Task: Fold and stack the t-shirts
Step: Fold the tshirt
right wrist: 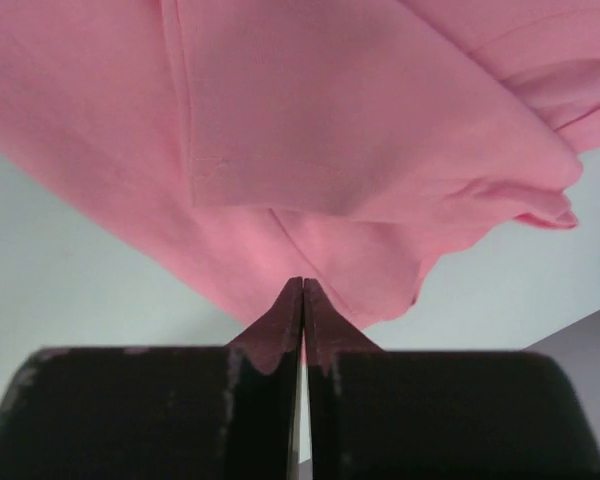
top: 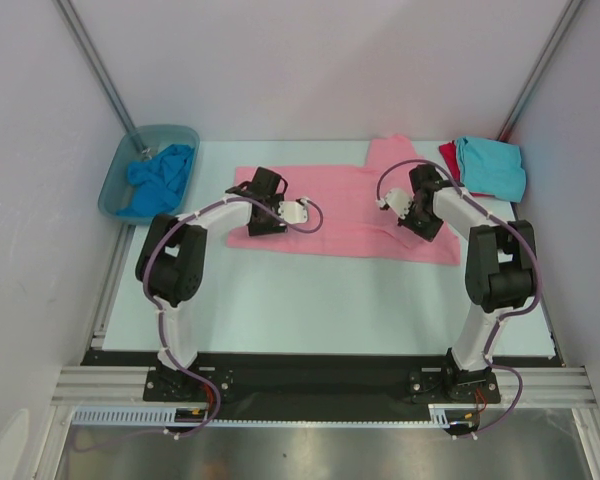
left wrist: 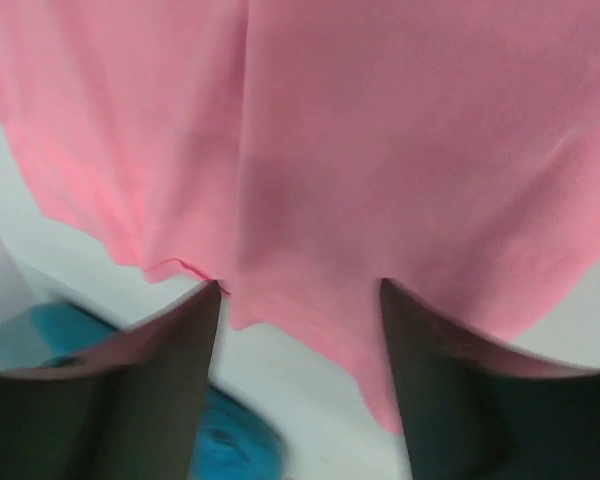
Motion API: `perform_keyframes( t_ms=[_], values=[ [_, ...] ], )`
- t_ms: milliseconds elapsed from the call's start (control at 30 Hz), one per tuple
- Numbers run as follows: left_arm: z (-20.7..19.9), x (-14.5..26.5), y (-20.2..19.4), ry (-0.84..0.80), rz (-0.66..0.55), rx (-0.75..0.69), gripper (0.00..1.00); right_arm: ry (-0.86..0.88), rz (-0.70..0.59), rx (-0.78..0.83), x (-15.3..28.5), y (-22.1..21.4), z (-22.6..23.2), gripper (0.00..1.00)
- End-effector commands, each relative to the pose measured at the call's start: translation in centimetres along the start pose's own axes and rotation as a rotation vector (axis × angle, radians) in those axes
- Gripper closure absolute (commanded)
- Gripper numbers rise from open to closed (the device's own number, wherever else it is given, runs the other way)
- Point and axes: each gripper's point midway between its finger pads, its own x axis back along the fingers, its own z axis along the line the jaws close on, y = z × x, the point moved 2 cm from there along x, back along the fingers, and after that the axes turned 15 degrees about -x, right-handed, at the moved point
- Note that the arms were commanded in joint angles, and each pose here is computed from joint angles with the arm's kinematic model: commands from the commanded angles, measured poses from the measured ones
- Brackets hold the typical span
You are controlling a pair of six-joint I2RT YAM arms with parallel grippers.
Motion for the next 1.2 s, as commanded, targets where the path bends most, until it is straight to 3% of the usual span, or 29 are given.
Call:
perform_keyframes(
  t_ms=[0, 67, 100, 167, 600, 1167],
  values=[
    [0.1, 0.6, 0.2, 0.004, -0.036, 0.053, 0.51, 0.018, -0.045, -0.038, 2.1, 1.1, -0.2, 1.00],
    [0.0, 0.8, 0.0, 0.000, -0.036, 0.070, 0.71, 0.022, -0.044, -0.050, 2.1, 1.0, -0.1, 1.00],
    [-0.2, 0.9, -0.1, -0.005, -0.033, 0.076, 0.88, 0.031, -0.037, -0.054, 2.1, 0.8, 0.0, 1.00],
    [-0.2, 1.1, -0.4, -0.006, -0.032, 0.100, 1.00, 0.049, -0.030, -0.066, 2.0, 0.4, 0.3, 1.00],
    [-4.3, -0.8, -2.2, -0.167, 0.007, 0.107, 1.00, 0.164, 0.131, -0.116, -1.7, -3.4, 2.0, 1.00],
    [-7.4, -2.0, -4.2, -0.298, 0.041, 0.012, 1.00, 0.197, 0.196, -0.165, -4.8, -5.0, 1.8, 1.00]
  ],
)
